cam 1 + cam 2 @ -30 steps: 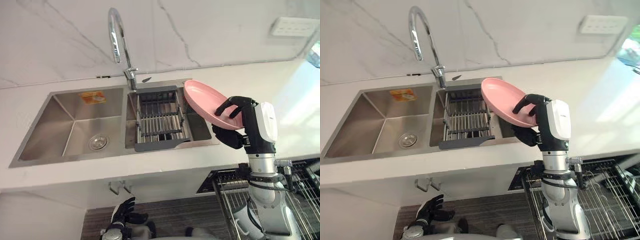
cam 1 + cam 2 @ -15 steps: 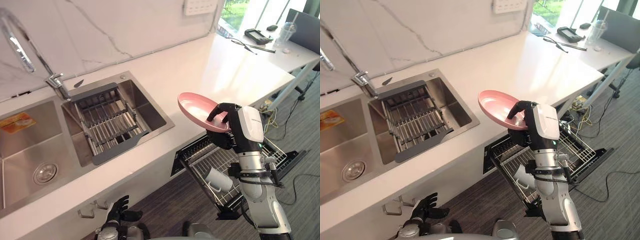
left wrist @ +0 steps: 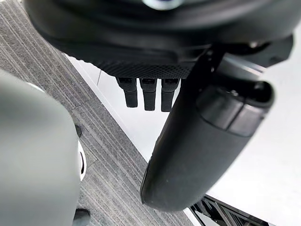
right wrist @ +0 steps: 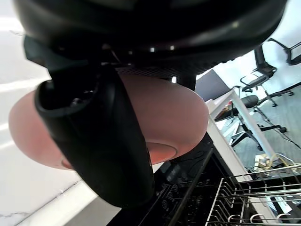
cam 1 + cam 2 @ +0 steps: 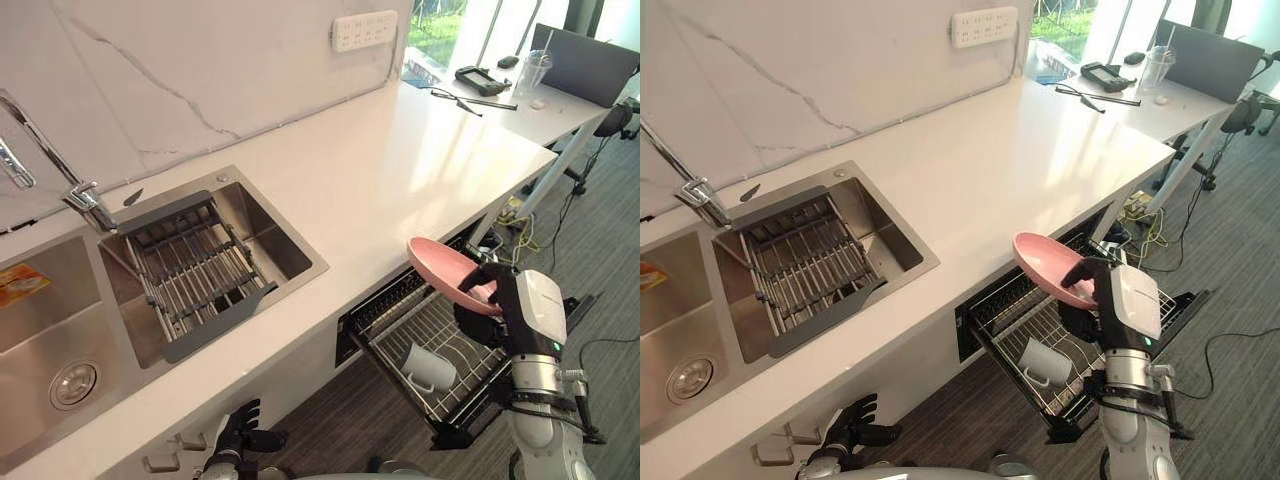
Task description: Walk over to the sink, pick up the cup, carry it to the dishwasher, place the cup inside the dishwasher, then close the dishwasher door
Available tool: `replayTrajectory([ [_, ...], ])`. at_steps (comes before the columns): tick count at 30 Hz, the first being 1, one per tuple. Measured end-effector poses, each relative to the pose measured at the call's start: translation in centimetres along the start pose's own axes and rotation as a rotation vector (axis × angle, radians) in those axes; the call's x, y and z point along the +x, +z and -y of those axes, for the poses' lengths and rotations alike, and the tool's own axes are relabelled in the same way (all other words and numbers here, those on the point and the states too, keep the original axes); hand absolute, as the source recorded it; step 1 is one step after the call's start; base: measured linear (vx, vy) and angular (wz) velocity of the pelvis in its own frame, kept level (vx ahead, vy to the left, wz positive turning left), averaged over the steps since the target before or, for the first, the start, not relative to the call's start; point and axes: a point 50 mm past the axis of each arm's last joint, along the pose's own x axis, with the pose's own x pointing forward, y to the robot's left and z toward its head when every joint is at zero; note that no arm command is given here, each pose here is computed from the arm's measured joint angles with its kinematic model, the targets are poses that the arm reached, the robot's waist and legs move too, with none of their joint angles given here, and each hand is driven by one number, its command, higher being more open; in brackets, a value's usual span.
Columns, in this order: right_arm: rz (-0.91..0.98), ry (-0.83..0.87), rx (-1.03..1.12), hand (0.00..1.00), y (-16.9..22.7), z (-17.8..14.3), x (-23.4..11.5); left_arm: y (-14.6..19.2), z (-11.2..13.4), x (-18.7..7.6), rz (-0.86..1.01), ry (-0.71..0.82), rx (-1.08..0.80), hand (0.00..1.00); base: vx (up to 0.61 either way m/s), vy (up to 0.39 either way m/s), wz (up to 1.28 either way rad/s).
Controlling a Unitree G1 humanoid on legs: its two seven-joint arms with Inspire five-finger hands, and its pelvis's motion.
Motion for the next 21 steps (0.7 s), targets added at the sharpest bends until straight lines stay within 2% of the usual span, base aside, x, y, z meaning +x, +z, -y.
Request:
replayTrajectory([
  [9, -0.254, -0.087, -0.008, 0.3, -5.6, 1.5, 0.4, -0.2, 1.1, -0.2, -0.004, -0.031, -0.002, 0.9, -0.03, 0.02, 0.01],
  [21, -0.305, -0.161, 0.069, 0.3, -7.6, 2.7, 5.7, 2.2, 2.3, 0.3, 0.086, -0.057, -0.032, 0.9, -0.05, 0.004, 0.0],
])
